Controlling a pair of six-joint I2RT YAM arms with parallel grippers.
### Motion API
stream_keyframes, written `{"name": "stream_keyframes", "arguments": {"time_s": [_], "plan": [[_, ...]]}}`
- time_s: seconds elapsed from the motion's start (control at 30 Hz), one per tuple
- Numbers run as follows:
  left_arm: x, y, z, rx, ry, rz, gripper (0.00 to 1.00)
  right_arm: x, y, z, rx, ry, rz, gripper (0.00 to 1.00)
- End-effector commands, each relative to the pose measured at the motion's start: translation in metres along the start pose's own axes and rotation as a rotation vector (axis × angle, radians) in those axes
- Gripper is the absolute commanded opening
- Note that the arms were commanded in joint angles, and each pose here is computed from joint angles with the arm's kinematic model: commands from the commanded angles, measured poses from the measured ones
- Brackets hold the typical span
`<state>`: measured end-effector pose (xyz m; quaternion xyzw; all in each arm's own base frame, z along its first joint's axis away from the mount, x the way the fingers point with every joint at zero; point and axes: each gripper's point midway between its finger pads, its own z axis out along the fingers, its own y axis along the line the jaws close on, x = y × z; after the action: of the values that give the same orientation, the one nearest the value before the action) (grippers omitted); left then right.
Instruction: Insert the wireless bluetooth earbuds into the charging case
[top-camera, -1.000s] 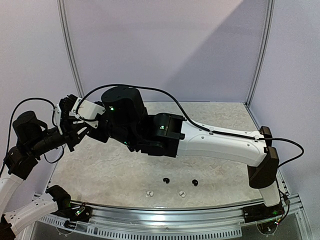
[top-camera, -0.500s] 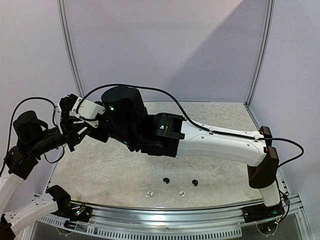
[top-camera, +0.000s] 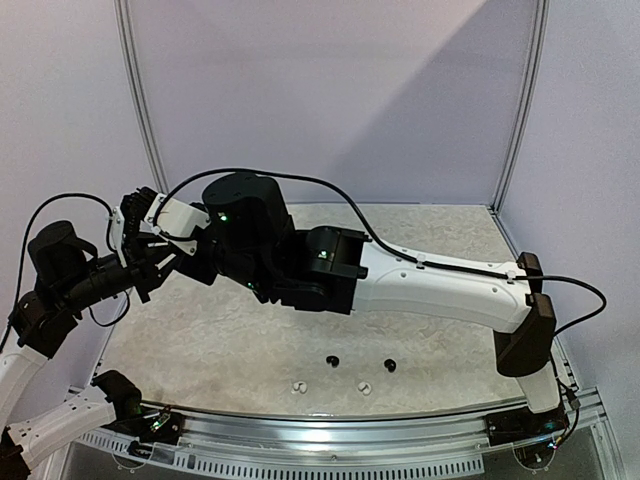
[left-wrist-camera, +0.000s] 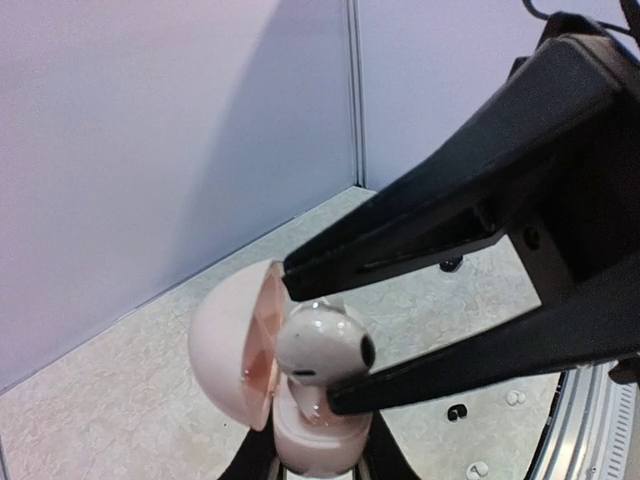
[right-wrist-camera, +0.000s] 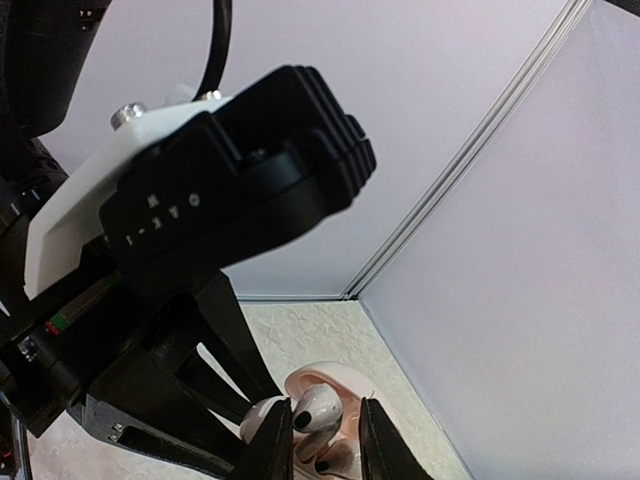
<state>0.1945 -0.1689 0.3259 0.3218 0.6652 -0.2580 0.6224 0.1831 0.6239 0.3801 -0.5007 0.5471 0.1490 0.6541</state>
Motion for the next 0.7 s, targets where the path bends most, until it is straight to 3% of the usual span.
{"name": "stream_keyframes", "arguments": {"time_s": [0.0, 0.67], "plan": [[-0.0362, -0.0031, -0.0073, 0.004, -0.121, 0.025, 0.0, 0.0456, 0.0184, 0.0134, -0.028, 0.128, -0.035, 0.23], [-0.0369, -0.0077, -0.0035, 0.042, -0.108, 0.009, 0.0, 0.0432, 0.0178, 0.0169, -0.021, 0.107, -0.004, 0.24]]}}
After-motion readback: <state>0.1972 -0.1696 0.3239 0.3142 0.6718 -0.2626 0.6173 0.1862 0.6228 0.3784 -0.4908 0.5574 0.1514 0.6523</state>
